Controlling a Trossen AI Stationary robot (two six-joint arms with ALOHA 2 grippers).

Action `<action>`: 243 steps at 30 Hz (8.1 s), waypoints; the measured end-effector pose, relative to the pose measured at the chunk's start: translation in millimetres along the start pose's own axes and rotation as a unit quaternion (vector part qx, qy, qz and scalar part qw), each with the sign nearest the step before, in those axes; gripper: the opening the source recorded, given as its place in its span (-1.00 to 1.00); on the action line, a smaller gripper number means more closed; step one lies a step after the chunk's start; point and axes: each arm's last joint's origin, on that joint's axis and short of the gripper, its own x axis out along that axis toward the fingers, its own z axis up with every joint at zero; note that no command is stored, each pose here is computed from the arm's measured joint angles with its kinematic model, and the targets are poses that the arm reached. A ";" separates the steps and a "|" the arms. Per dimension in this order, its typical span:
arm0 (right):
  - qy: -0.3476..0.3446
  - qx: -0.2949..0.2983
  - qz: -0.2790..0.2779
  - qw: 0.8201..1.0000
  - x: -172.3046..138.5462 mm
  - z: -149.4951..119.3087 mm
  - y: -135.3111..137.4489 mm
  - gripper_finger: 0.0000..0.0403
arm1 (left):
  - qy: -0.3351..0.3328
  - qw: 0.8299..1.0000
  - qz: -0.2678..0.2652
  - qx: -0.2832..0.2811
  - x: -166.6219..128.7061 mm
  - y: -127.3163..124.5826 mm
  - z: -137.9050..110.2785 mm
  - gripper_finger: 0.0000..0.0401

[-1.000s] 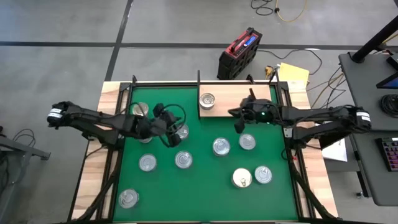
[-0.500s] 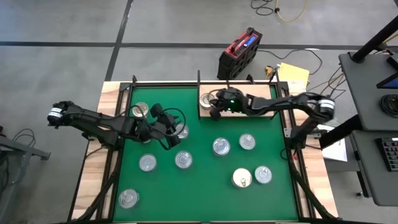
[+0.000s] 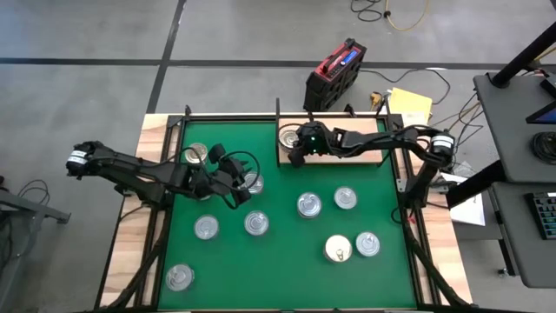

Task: Stack canned seafood by type on shelf
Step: Put the blue/pink tuna can on the shelf, then put the red tuna can on the shelf

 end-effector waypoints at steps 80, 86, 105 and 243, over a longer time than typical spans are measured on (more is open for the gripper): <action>-0.013 -0.042 -0.079 0.996 -136.3 -8.5 -5.0 -0.96 | 0.029 0.997 -0.064 -0.026 -1.5 -6.1 -4.4 -0.61; -0.037 -0.055 0.034 0.997 -165.0 -49.3 26.3 -0.96 | 0.090 0.984 -0.150 -0.027 1.4 -20.1 -14.4 -0.61; -0.059 -0.083 0.079 0.992 -174.4 -104.2 92.3 -0.95 | 0.214 0.936 -0.278 -0.025 -17.9 -68.8 -39.3 -0.61; 0.009 -0.220 0.263 0.939 -105.4 -100.4 249.0 -0.01 | 0.046 0.986 -0.162 -0.016 -25.9 -180.5 -139.1 -1.00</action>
